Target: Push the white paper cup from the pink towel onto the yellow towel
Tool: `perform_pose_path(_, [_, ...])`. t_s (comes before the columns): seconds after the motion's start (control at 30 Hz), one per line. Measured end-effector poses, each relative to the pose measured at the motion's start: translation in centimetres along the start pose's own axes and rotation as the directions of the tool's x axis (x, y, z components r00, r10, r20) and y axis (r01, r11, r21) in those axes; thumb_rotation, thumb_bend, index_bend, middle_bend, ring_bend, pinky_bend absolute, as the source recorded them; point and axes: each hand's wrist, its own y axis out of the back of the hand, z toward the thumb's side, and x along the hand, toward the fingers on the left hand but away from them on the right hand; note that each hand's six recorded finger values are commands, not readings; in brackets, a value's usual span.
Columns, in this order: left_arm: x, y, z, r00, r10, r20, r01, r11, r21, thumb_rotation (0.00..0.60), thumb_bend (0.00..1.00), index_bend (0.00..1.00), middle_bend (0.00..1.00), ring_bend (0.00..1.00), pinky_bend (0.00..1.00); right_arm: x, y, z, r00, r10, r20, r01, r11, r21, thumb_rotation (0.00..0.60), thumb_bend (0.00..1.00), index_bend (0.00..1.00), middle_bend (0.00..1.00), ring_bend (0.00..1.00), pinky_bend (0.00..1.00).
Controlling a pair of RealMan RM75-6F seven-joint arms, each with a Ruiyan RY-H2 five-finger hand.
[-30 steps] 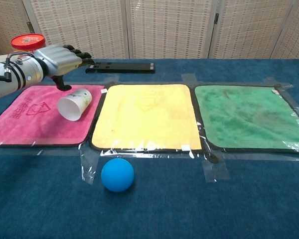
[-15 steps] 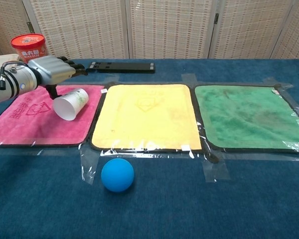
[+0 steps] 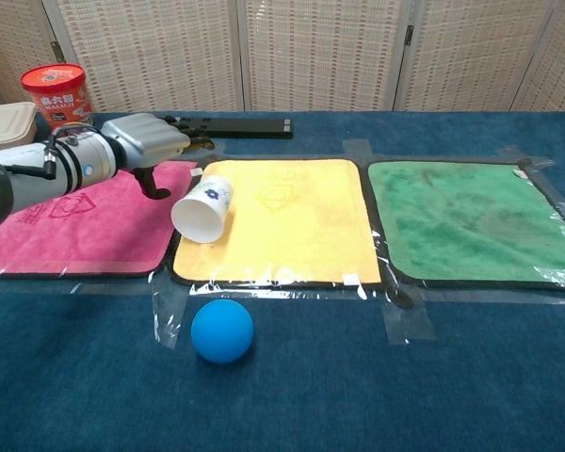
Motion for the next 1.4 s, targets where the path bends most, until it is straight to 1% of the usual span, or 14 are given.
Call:
perform_pose_path(0.2, [0.0, 0.5, 1.4, 1.0, 0.011, 0.025, -0.01, 0.999, -0.037, 0.6, 0.39, 0.0, 0.0, 0.0, 0.0, 0.0, -0.1, -0.2, 1.0, 0.0, 0.004, 0.0, 1.0, -0.003, 0.6, 0.14, 0.11, 0.06, 0.15, 0.04])
perform_pose_path(0.43, [-0.3, 1.2, 3.1, 0.998, 0.031, 0.062, -0.028, 0.999, -0.042, 0.6, 0.39, 0.0, 0.0, 0.0, 0.0, 0.1, -0.1, -0.3, 1.0, 0.0, 0.003, 0.0, 1.0, -0.007, 0.6, 0.14, 0.11, 0.06, 0.15, 0.04])
perform_pose_path(0.57, [-0.3, 1.8, 3.3, 0.997, 0.046, 0.057, -0.042, 0.997, -0.061, 0.6, 0.39, 0.0, 0.0, 0.0, 0.0, 0.2, -0.1, -0.4, 1.0, 0.0, 0.006, 0.001, 1.0, -0.008, 0.6, 0.14, 0.11, 0.06, 0.15, 0.04])
perform_pose_path(0.7, [-0.3, 2.6, 2.7, 0.997, 0.066, 0.031, -0.063, 0.994, -0.091, 0.6, 0.39, 0.0, 0.0, 0.0, 0.0, 0.2, -0.1, -0.5, 1.0, 0.0, 0.004, 0.0, 1.0, -0.006, 0.6, 0.14, 0.11, 0.06, 0.15, 0.04])
perform_pose_path(0.9, [-0.9, 3.6, 0.5, 0.995, 0.098, -0.035, -0.102, 0.98, -0.17, 0.6, 0.41, 0.0, 0.0, 0.0, 0.0, 0.0, 0.3, -0.2, 1.0, -0.003, -0.014, 0.004, 1.0, 0.007, 0.6, 0.14, 0.11, 0.06, 0.15, 0.04])
perform_pose_path(1.1, [-2.9, 4.4, -2.9, 0.988, 0.103, -0.118, -0.133, 0.95, -0.284, 0.6, 0.43, 0.0, 0.0, 0.0, 0.0, -0.2, 0.5, 0.1, 0.999, -0.004, -0.034, 0.004, 1.0, 0.008, 0.6, 0.14, 0.11, 0.06, 0.15, 0.04])
perform_pose_path(1.23, [-5.3, 4.4, -6.7, 0.975, 0.096, -0.203, -0.161, 0.927, -0.338, 0.6, 0.44, 0.0, 0.0, 0.0, 0.0, -0.3, 0.5, 0.2, 0.999, -0.001, -0.045, 0.001, 1.0, 0.01, 0.6, 0.14, 0.11, 0.07, 0.15, 0.04])
perform_pose_path(1.4, [-8.5, 4.2, -10.0, 0.957, 0.092, -0.276, -0.199, 0.898, -0.391, 0.6, 0.47, 0.0, 0.0, 0.0, 0.0, -0.4, 0.6, 0.1, 0.999, 0.002, -0.049, -0.001, 1.0, 0.011, 0.6, 0.14, 0.11, 0.07, 0.15, 0.04])
